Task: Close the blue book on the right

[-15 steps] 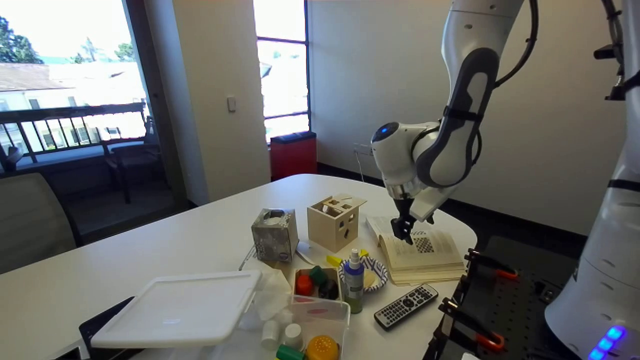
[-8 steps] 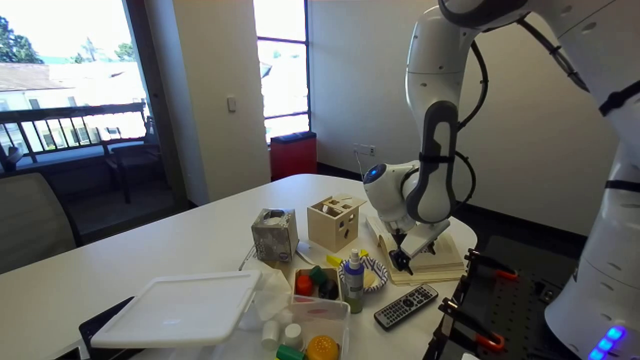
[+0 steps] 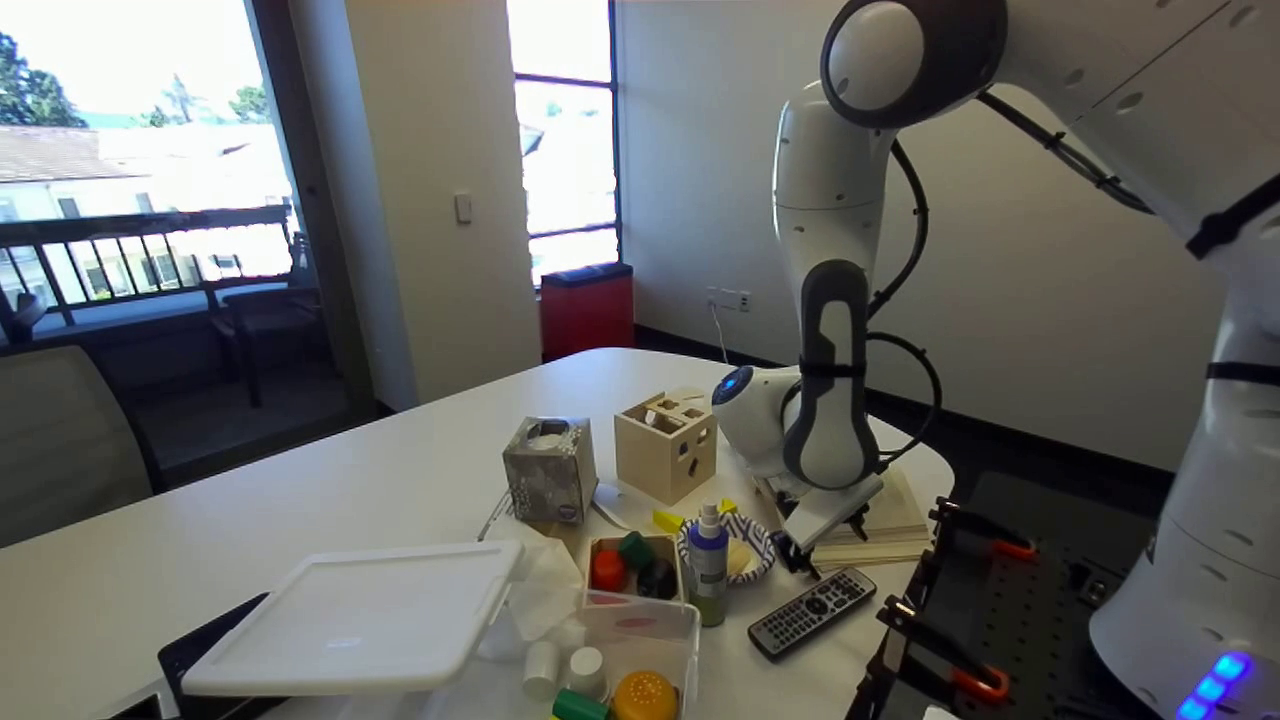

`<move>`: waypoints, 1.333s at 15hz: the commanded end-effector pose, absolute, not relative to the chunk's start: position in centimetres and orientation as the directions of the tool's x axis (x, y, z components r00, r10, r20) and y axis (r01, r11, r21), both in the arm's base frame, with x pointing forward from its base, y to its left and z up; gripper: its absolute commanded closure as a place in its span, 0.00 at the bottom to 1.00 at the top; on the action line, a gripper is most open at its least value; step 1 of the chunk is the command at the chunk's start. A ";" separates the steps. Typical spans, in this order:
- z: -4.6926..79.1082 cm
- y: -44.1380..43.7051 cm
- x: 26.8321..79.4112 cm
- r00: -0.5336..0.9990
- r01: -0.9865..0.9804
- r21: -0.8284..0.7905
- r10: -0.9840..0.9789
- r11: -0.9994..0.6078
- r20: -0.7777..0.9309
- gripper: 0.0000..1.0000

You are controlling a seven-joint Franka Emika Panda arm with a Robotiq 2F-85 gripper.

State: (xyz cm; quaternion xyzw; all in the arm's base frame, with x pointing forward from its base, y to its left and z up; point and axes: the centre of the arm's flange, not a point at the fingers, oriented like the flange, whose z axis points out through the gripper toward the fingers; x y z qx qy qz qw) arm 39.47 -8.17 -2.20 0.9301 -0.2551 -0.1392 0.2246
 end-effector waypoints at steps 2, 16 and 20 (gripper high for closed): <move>-4.2 -8.8 40.2 0.819 -0.417 0.495 -0.551 -0.762 -0.159 0.00; -4.4 -9.9 42.0 0.802 -0.462 0.573 -0.595 -0.677 -0.057 0.00; -3.7 -10.8 42.4 0.799 -0.478 0.579 -0.601 -0.661 -0.026 0.00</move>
